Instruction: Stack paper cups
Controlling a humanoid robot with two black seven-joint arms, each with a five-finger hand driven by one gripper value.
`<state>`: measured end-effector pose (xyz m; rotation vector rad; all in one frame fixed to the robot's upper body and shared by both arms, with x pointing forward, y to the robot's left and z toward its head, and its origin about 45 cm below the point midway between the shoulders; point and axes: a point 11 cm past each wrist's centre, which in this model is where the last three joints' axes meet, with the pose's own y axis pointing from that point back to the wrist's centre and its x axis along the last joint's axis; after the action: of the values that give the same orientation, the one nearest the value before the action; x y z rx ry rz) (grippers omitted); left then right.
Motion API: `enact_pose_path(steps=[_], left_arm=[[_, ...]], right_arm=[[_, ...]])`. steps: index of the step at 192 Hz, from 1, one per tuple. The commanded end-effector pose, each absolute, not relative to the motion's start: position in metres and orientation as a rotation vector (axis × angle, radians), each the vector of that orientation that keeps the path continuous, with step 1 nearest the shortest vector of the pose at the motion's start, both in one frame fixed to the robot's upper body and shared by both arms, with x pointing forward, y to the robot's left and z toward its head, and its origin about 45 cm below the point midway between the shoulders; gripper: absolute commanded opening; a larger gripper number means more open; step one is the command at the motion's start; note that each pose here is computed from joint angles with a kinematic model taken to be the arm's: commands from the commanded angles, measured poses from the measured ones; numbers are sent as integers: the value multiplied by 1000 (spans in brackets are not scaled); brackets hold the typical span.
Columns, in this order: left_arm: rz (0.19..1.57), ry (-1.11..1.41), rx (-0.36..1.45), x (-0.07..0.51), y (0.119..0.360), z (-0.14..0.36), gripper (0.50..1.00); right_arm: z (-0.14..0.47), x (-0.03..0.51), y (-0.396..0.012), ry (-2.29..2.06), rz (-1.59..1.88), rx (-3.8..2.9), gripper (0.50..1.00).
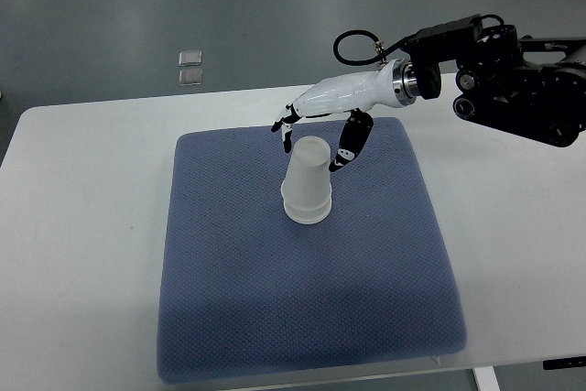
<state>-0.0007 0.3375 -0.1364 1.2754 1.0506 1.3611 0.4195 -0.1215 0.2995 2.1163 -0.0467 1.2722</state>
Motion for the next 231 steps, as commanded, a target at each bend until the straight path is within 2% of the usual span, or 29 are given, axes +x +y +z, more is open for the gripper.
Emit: enact_pose_path(steps=[1,54,94,140,175,231], left_arm=[[1361,1051,1275,-1,338,-136,1000],[1361,1051,1275,-1,338,-136,1000],[1361,1051,1275,-1,338,-136,1000],[1361,1051,1275,-1,338,-136,1000],[1361,1051,1275,-1,338,-136,1000],[1360,1052,1277,-1,338,-136,1000]], right_arm=[[301,420,-122,-49,1273,2116,895],[312,424,-127,-73,1280,2107,897],[371,453,-129,-359,1321,2218,901],[398,493,-176,-985,913,2590,901],[386,503,-198,-1351,540,2797,901],[370,520,-239,-1861,145,2823,901]])
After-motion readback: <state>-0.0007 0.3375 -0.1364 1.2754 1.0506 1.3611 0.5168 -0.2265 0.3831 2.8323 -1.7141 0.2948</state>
